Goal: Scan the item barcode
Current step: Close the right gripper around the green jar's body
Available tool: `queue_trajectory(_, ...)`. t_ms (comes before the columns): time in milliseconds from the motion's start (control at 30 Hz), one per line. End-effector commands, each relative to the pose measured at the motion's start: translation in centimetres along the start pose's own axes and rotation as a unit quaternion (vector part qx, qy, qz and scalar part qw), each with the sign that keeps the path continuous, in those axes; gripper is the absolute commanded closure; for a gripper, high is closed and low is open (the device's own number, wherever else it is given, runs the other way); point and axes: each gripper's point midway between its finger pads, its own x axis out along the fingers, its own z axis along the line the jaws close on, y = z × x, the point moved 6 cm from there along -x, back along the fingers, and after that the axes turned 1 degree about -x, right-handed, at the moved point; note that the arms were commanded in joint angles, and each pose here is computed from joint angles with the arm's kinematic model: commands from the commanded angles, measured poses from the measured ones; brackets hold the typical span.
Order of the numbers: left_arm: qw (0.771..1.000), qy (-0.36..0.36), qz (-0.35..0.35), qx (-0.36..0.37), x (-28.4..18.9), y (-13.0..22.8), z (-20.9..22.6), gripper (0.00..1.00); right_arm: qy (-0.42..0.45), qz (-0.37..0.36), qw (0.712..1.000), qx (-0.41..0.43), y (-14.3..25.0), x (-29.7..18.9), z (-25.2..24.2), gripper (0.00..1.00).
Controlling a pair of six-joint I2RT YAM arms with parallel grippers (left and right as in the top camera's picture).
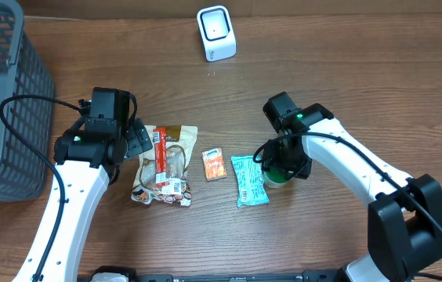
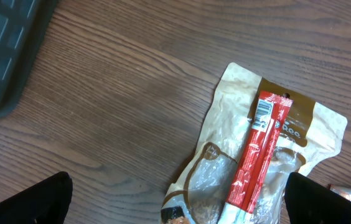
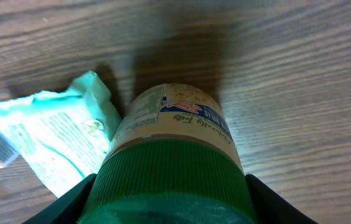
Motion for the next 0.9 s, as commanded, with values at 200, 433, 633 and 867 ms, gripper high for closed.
queue_trajectory(200, 1.000, -0.001, -0.012, -0.001, -0.5, -0.5, 0.0, 0.01, 0.014, -0.056, 0.998, -0.003, -1.6, 0.1, 0.1, 0.42)
queue_trajectory(433, 1.000, -0.001, -0.012, -0.001, -0.5, -0.5, 0.0, 0.01, 0.011, -0.056, 0.998, -0.003, -1.7, 0.1, 0.2, 0.19)
queue_trajectory(633, 1.000, -0.001, -0.012, -0.001, -0.5, -0.5, 0.0, 0.01, 0.014, -0.051, 0.999, -0.003, -1.5, 0.2, 0.1, 0.16)
queue_trajectory(867, 1.000, -0.001, -0.012, -0.001, -0.5, -0.5, 0.0, 0.00, 0.018, -0.046, 0.999, -0.003, -1.2, 1.1, -0.3, 0.13)
